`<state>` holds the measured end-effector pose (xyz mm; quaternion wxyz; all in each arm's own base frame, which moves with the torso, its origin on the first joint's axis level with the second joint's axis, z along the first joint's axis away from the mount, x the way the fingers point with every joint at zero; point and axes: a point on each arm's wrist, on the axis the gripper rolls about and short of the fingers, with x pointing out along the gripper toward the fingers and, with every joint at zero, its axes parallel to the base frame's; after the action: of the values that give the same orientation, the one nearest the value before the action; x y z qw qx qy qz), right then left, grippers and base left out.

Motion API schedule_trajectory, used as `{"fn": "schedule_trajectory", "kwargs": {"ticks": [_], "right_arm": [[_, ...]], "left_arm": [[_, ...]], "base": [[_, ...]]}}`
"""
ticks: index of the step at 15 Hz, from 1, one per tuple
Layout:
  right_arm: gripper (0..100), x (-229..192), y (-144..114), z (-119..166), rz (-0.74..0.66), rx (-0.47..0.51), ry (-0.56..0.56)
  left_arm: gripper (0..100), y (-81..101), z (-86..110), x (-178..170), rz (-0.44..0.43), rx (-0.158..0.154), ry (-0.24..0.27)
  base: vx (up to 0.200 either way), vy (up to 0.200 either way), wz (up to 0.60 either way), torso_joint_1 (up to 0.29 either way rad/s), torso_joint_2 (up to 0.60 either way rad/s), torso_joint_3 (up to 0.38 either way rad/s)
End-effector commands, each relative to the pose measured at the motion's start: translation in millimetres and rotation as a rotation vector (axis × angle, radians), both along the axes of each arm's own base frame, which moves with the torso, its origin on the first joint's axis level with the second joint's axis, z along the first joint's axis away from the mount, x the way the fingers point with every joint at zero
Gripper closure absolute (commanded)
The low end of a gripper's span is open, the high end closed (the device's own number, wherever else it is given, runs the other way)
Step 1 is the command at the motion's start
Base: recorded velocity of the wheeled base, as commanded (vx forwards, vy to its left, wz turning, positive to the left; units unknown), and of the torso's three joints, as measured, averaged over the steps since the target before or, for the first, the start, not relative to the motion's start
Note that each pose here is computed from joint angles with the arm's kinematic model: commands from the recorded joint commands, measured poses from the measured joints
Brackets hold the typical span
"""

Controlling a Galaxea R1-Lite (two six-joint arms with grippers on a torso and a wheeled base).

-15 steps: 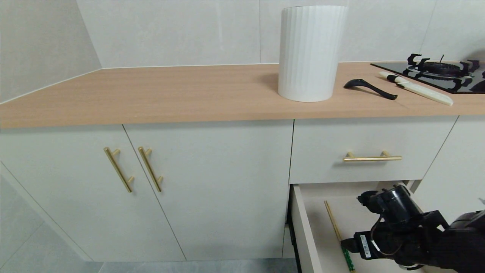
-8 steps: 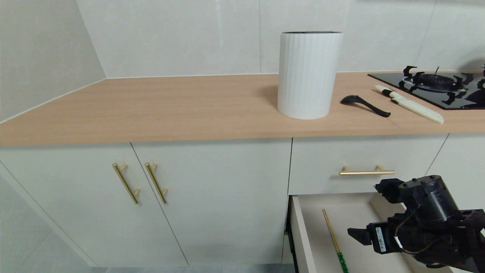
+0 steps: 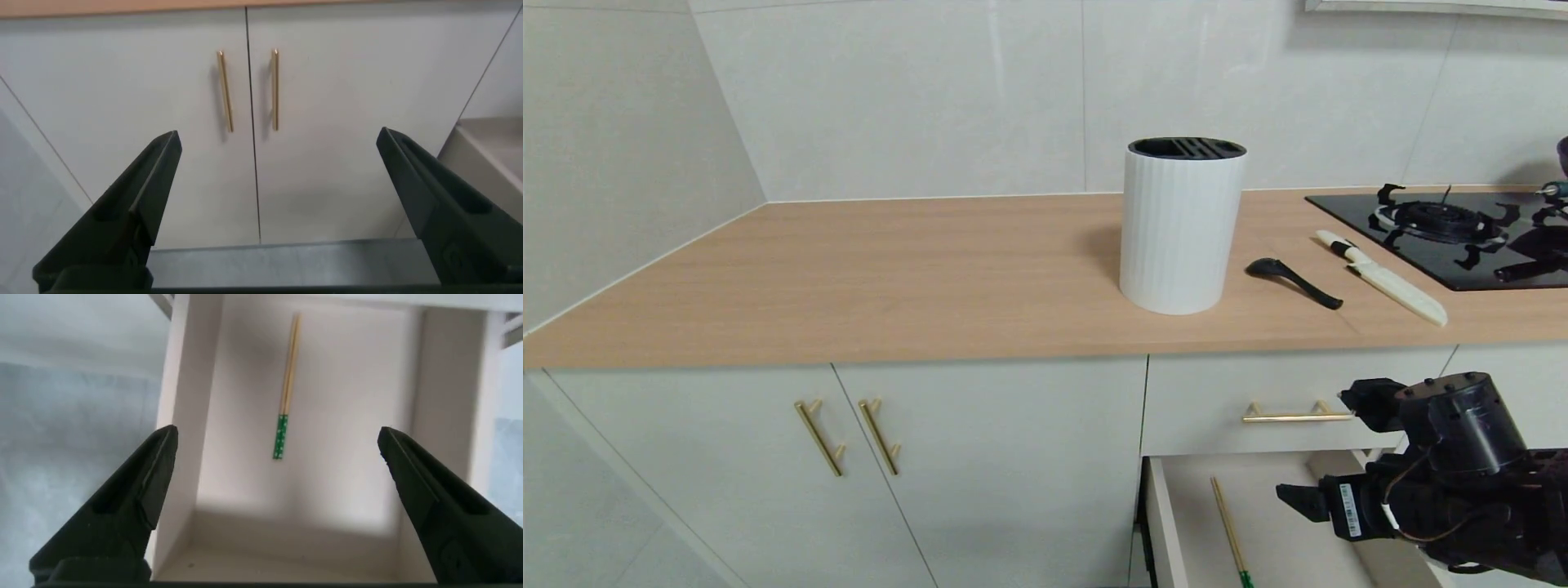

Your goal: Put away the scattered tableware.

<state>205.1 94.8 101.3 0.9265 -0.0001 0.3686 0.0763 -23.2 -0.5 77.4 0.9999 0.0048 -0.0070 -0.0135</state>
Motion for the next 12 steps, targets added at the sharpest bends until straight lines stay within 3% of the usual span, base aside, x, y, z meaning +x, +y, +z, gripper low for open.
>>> {"fn": "schedule_trajectory", "kwargs": {"ticks": [1,9,12], "right_arm": [[0,0.0,0.2,0.3,0.000,0.001,-0.001],[0,-0.2,0.1,0.6,0.002,0.000,-0.003],[0,-0.9,-2.9,7.9,0.015,-0.014,-0.039]], "left_arm": [[0,0.0,-0.1,0.1,-0.001,0.000,0.002],[0,0.0,-0.1,0.1,-0.001,0.000,0.002],[0,0.0,-0.1,0.1,-0.001,0.000,0.002]], "base": [[0.000,0.000,0.00,0.163,-0.48,-0.305],[0.000,0.000,0.00,0.194,-0.49,-0.308],[0.000,0.000,0.00,0.113,-0.28,-0.165]]}}
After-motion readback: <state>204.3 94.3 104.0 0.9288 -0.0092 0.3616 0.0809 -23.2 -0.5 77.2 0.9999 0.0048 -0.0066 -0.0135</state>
